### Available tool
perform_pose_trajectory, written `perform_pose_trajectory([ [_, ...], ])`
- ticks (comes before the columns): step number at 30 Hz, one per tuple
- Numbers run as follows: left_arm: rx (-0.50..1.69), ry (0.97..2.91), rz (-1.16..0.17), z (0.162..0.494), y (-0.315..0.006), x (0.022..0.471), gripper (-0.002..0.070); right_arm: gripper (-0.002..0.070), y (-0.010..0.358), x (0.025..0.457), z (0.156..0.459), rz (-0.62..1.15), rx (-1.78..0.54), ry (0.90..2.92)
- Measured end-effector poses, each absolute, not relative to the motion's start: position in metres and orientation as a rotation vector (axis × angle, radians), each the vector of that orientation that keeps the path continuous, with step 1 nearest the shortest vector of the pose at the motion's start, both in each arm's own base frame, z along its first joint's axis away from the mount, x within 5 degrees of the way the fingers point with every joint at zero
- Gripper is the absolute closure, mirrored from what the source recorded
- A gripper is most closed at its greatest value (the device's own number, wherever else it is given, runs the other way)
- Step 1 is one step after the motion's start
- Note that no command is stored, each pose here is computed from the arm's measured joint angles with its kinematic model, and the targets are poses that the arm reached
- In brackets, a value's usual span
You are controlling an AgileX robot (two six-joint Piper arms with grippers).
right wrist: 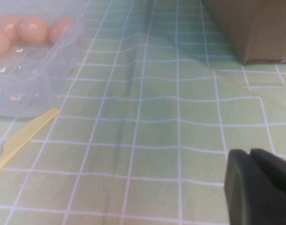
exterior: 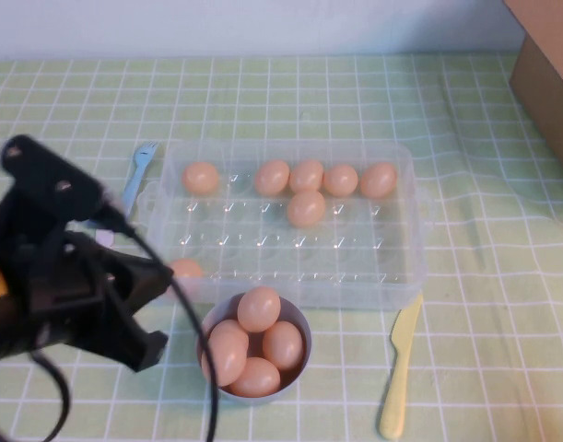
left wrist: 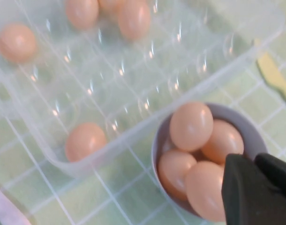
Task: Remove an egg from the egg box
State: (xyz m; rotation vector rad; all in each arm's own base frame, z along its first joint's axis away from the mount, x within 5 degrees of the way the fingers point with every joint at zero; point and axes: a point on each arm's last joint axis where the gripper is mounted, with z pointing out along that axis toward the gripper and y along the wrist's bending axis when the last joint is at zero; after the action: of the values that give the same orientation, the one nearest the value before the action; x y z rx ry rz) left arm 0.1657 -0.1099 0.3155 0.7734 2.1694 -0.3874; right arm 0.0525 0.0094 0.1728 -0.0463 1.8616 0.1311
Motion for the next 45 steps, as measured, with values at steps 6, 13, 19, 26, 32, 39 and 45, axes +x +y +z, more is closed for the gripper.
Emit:
perform_pose_trajectory([
  [6,0.643,1.881,-0.4,0.329,-0.083,0.126,0.0673,0.0694,0.009,0.053,0.173,0.131,-0.046,1.862],
  [13,0.61,1.798,-0.402,0.321,-0.069,0.104,0.0673,0.0694,0.009,0.053,0.173,0.133,-0.045,1.862],
  [19,0.608,1.809,-0.41,0.318,-0.069,0.103,0.0675,0.0694,0.009,0.053,0.173,0.133,-0.045,1.862],
  [26,0.537,1.67,-0.337,0.299,-0.066,0.112,0.0675,0.0694,0.009,0.053,0.173,0.133,-0.045,1.862],
  [32,0.449,1.563,-0.275,0.27,-0.049,0.099,0.0675,0.0694,0.009,0.053,0.173,0.133,-0.045,1.862],
  [39,0.253,1.423,-0.12,0.241,-0.019,0.076,0.0675,0.0694,0.01,0.053,0.173,0.135,-0.044,1.861],
  [45,0.074,1.368,-0.033,0.225,-0.004,0.062,0.0675,0.0694,0.01,0.053,0.173,0.135,-0.044,1.861],
])
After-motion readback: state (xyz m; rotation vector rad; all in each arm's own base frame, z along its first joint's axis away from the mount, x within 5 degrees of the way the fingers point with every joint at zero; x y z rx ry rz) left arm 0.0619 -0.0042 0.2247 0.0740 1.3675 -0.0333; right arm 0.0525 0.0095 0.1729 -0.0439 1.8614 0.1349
